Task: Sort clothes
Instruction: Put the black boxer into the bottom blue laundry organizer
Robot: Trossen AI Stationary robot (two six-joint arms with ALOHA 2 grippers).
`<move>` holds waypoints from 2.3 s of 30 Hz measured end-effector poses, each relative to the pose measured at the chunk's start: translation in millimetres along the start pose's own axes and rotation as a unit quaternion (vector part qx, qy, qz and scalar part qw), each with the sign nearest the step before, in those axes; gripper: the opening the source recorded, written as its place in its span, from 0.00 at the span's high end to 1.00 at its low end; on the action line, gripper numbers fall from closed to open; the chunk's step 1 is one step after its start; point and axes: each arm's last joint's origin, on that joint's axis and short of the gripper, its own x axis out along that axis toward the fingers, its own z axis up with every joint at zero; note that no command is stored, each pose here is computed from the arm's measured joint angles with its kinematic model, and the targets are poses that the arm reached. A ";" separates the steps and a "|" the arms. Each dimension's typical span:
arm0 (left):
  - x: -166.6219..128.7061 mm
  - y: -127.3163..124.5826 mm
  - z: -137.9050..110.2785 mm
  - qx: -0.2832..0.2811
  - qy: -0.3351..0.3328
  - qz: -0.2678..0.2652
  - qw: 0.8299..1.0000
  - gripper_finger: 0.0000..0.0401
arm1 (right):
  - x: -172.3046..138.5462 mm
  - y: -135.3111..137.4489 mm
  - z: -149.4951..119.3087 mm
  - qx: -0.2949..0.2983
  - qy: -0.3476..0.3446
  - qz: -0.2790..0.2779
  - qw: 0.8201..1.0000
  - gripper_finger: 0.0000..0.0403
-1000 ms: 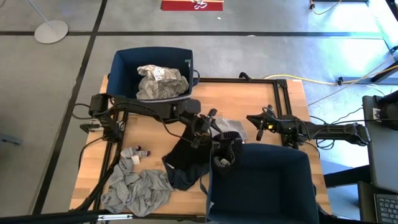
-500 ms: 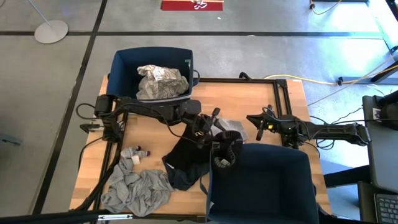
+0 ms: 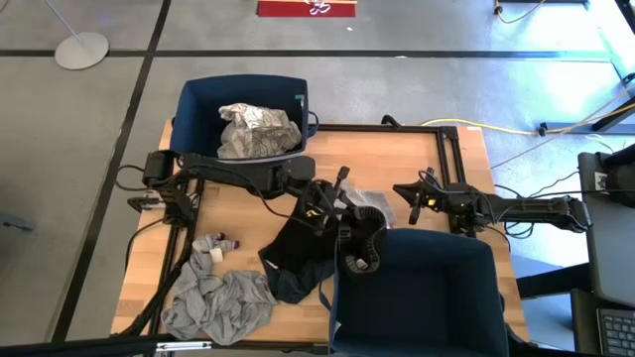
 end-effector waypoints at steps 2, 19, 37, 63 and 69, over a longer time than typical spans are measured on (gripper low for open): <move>-2.0 -0.6 9.6 0.007 -0.011 0.001 1.000 0.99 | 0.0 0.0 -0.1 0.000 0.000 0.000 1.000 0.91; 10.8 -62.9 81.5 0.042 -0.096 -0.081 0.991 0.98 | 0.0 0.0 0.0 0.001 0.000 0.000 1.000 0.91; 29.3 -73.2 56.5 -0.134 0.007 -0.053 0.989 0.76 | 0.0 0.0 -0.1 0.014 0.000 0.000 1.000 0.91; 6.2 -36.1 119.0 -0.091 0.241 0.116 0.959 0.48 | 0.0 0.1 0.2 0.033 -0.001 0.001 0.999 0.91; 21.8 -35.1 92.2 -0.100 0.251 0.127 0.954 0.48 | 0.0 0.1 0.1 0.033 -0.001 0.001 0.999 0.91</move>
